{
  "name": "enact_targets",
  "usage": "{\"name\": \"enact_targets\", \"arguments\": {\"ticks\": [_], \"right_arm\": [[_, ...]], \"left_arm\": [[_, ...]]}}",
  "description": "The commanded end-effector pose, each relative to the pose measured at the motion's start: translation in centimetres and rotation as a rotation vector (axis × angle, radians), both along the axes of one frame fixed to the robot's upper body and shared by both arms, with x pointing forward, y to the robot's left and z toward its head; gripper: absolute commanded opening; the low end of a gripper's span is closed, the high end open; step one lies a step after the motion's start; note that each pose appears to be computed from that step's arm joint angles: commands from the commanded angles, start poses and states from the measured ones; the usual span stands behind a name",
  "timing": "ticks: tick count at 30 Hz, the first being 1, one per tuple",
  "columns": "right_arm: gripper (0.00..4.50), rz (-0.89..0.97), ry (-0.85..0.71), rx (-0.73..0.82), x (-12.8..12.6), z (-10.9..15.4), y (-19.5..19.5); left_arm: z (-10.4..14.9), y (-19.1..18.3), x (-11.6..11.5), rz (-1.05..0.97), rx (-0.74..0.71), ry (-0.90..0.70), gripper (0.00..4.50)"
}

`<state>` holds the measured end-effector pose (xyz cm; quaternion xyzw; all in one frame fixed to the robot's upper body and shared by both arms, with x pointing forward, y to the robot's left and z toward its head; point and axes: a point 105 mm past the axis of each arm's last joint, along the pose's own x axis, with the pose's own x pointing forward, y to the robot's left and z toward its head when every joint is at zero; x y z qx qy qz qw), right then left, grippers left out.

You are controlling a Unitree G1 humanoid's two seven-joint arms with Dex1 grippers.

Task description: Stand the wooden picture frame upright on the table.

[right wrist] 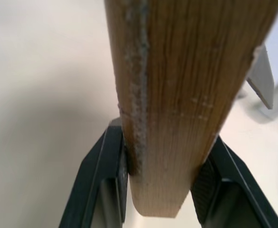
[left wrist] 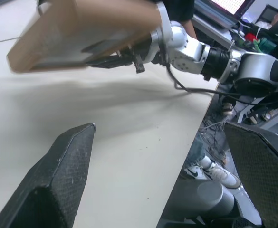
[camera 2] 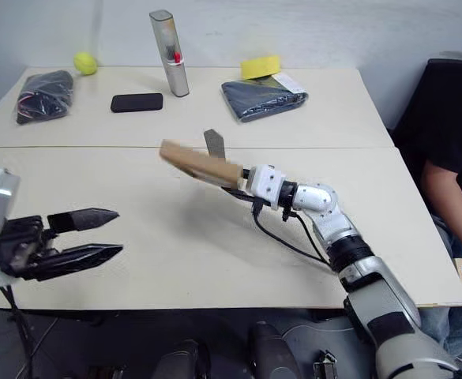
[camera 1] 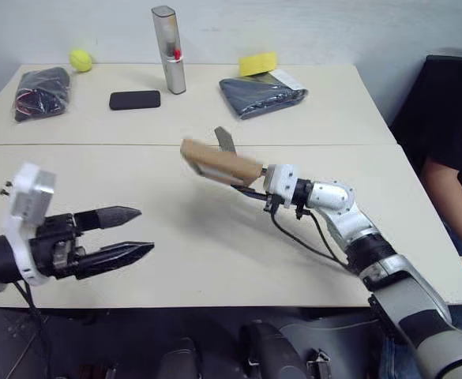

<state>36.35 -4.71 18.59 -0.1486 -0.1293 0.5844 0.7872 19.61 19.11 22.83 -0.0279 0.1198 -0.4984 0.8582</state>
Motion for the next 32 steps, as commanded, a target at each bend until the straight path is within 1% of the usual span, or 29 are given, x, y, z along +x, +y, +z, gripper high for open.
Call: {"name": "enact_targets", "arguments": {"ticks": [1, 3, 5, 6, 7, 9, 11, 12, 13, 14, 15, 16, 18, 21, 23, 25, 28, 29, 31, 32], "right_arm": [[1.25, 0.157, 0.303, 0.121, -2.2, 1.8, 0.8], [1.25, 0.175, 0.436, 0.103, -2.8, 0.9, 1.2], [1.25, 0.174, 0.571, 0.066, -3.1, -0.6, 1.8], [1.25, 0.173, 0.626, 0.034, -3.3, -1.5, 2.0], [1.25, 0.171, 0.646, 0.014, -3.4, -2.1, 2.1], [1.99, 0.159, 0.647, -0.047, -3.6, -3.3, 2.3], [2.57, 0.163, 0.657, -0.089, -3.9, -4.0, 2.2], [2.99, 0.171, 0.646, -0.104, -4.1, -4.1, 2.1], [3.27, 0.176, 0.639, -0.114, -4.2, -4.1, 2.0], [3.71, 0.176, 0.625, -0.122, -4.3, -4.1, 1.8], [4.01, 0.173, 0.612, -0.129, -4.3, -4.0, 1.7], [4.41, 0.17, 0.595, -0.141, -4.3, -3.9, 1.4], [4.46, 0.141, 0.54, -0.188, -4.2, -3.6, 0.1], [4.46, 0.084, 0.442, -0.263, -3.9, -2.8, -2.9], [4.46, 0.068, 0.416, -0.281, -4.3, -1.1, -6.1], [4.46, 0.085, 0.432, -0.25, -5.2, 1.0, -8.3], [4.46, 0.186, 0.476, -0.175, -8.4, 5.0, -11.2], [4.46, 0.207, 0.487, -0.159, -9.2, 5.9, -11.7], [4.46, 0.211, 0.497, -0.136, -10.0, 6.4, -11.8], [4.46, 0.207, 0.497, -0.129, -10.1, 6.2, -11.5]], "left_arm": [[0.3, -0.2, 0.2, 0.022, 0.026, -0.068, 4.5], [0.2, -0.3, 0.2, 0.022, 0.03, -0.073, 4.5], [0.1, -0.3, 0.3, 0.022, 0.043, -0.074, 4.5], [0.0, -0.3, 0.4, 0.023, 0.045, -0.074, 4.5], [0.0, -0.3, 0.5, 0.023, 0.046, -0.073, 4.5], [0.0, -0.3, 0.7, 0.018, 0.049, -0.075, 4.5], [0.2, -0.3, 0.8, 0.011, 0.049, -0.076, 4.5], [0.2, -0.3, 0.9, 0.008, 0.048, -0.076, 4.5], [0.3, -0.2, 1.0, 0.003, 0.049, -0.076, 4.5], [0.4, -0.2, 1.0, -0.002, 0.048, -0.074, 4.5], [0.5, -0.1, 1.1, -0.006, 0.046, -0.071, 4.5], [0.5, 0.0, 1.2, -0.007, 0.044, -0.071, 4.5], [0.8, 0.1, 1.3, -0.012, 0.038, -0.07, 4.5], [1.0, 0.4, 1.6, -0.012, 0.034, -0.075, 4.5], [1.3, 0.6, 1.8, -0.01, 0.036, -0.082, 4.5], [1.4, 0.8, 2.0, -0.007, 0.042, -0.09, 4.5], [1.9, 1.2, 2.5, 0.004, 0.036, -0.112, 4.5], [2.0, 1.2, 2.7, 0.005, 0.032, -0.12, 4.5], [2.3, 1.0, 3.0, 0.001, 0.021, -0.136, 4.5], [2.4, 1.0, 3.0, -0.004, 0.016, -0.138, 4.5]]}}
